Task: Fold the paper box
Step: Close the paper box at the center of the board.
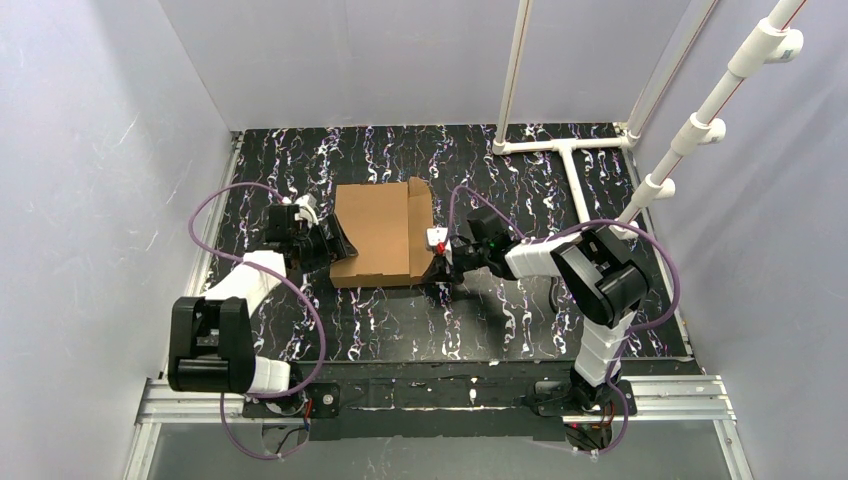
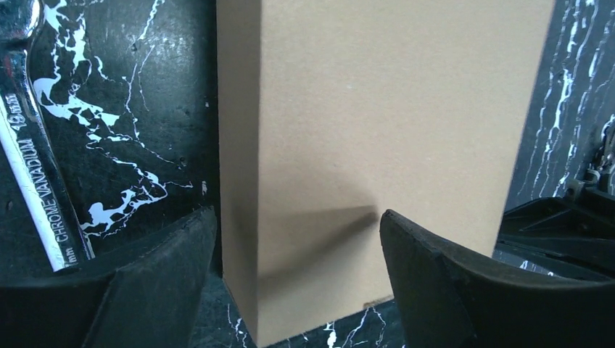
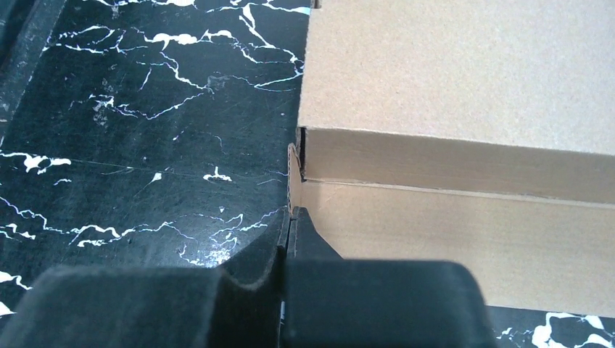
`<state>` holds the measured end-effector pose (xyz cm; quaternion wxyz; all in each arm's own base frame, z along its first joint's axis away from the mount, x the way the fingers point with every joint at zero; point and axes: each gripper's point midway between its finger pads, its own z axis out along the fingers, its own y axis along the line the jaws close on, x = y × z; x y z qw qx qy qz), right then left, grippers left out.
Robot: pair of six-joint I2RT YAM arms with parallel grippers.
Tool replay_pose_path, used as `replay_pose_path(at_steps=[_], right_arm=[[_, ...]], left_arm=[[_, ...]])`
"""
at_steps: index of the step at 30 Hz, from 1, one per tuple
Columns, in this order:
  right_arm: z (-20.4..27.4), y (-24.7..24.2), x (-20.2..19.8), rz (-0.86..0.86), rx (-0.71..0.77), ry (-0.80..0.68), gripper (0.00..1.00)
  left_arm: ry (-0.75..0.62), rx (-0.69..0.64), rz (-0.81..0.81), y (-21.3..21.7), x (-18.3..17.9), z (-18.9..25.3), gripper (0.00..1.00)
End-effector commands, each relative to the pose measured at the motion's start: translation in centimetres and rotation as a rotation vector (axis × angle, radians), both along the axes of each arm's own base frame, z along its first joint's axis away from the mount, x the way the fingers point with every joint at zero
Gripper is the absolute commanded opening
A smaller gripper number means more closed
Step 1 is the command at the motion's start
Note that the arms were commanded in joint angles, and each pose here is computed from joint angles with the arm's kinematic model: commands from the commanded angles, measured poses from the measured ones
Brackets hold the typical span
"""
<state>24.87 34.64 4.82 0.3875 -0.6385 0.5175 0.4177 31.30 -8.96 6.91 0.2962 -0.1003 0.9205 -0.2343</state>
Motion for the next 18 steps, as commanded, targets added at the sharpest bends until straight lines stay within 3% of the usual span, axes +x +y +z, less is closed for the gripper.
replay_pose_path(at_steps=[1, 7, 18], right_arm=[[-2.3, -1.2, -1.1, -0.052, -0.064, 0.176, 0.01], [-2.6, -1.0, -0.4, -0.118, -0.082, 0.25, 0.01], [-1.8, -0.5, 0.5, -0.153, -0.072, 0.26, 0.01]], left_arm=[[0.026, -0.002, 0.007, 0.3, 0.6, -0.1, 0.79], [0.061, 0.023, 0.033, 0.9, 0.3, -0.8, 0.68], [0.078, -0.012, -0.003, 0.2, 0.2, -0.8, 0.67]])
